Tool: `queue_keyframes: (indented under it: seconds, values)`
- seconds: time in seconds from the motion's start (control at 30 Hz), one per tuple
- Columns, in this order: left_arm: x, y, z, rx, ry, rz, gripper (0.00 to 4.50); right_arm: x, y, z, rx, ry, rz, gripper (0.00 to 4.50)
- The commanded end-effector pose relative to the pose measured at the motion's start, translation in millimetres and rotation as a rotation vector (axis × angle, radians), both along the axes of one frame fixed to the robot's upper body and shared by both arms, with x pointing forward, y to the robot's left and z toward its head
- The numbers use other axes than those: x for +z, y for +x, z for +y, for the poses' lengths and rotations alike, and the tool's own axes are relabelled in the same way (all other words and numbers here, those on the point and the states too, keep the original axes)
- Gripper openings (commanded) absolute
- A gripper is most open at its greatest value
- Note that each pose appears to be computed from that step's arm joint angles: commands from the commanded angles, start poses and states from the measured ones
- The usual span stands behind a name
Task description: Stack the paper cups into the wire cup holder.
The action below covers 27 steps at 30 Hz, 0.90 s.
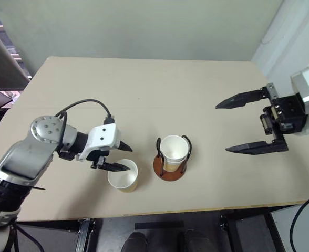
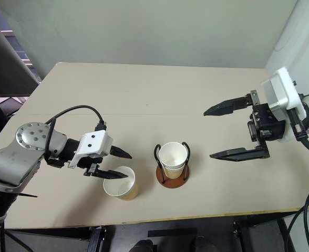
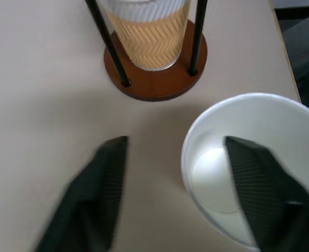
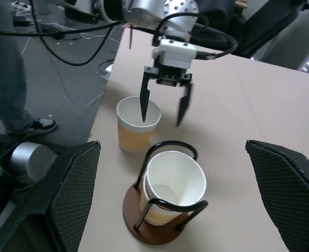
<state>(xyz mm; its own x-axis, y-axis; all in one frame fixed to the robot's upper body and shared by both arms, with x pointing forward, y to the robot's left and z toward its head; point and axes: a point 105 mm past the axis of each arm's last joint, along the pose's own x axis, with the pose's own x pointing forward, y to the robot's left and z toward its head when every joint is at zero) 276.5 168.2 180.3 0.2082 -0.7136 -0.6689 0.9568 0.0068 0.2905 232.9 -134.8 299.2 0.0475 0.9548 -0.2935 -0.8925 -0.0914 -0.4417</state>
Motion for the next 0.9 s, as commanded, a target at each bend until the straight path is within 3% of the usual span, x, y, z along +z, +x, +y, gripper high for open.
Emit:
queue_keyframes:
  seconds: [0.03,0.17,0.2,0.4,0.63,0.9]
  values:
    - [3.2,0.7,-1.2,-0.023,0.014,-0.02,1.63,9.1,-6.7,-1.6,-0.018,0.0,-0.059,4.5]
    - [3.3,0.7,-0.5,-0.03,0.013,-0.014,0.15,9.3,-5.5,-2.3,-0.035,0.0,-0.065,4.5]
    - [3.0,0.7,-0.5,-0.03,0.013,-0.014,0.07,8.7,-4.8,-2.7,-0.04,-0.002,-0.066,4.5]
    - [7.2,0.6,-1.2,-0.035,-0.006,-0.02,0.07,7.1,-1.7,-4.1,-0.054,-0.007,-0.073,4.5]
    - [62.3,6.3,-14.2,-0.115,-0.162,-0.12,0.07,12.0,0.7,-10.2,-0.069,-0.005,-0.09,4.5]
    - [115.0,23.8,-30.5,-0.219,-0.233,-0.251,0.07,10.0,2.5,-14.3,-0.103,-0.001,-0.093,4.5]
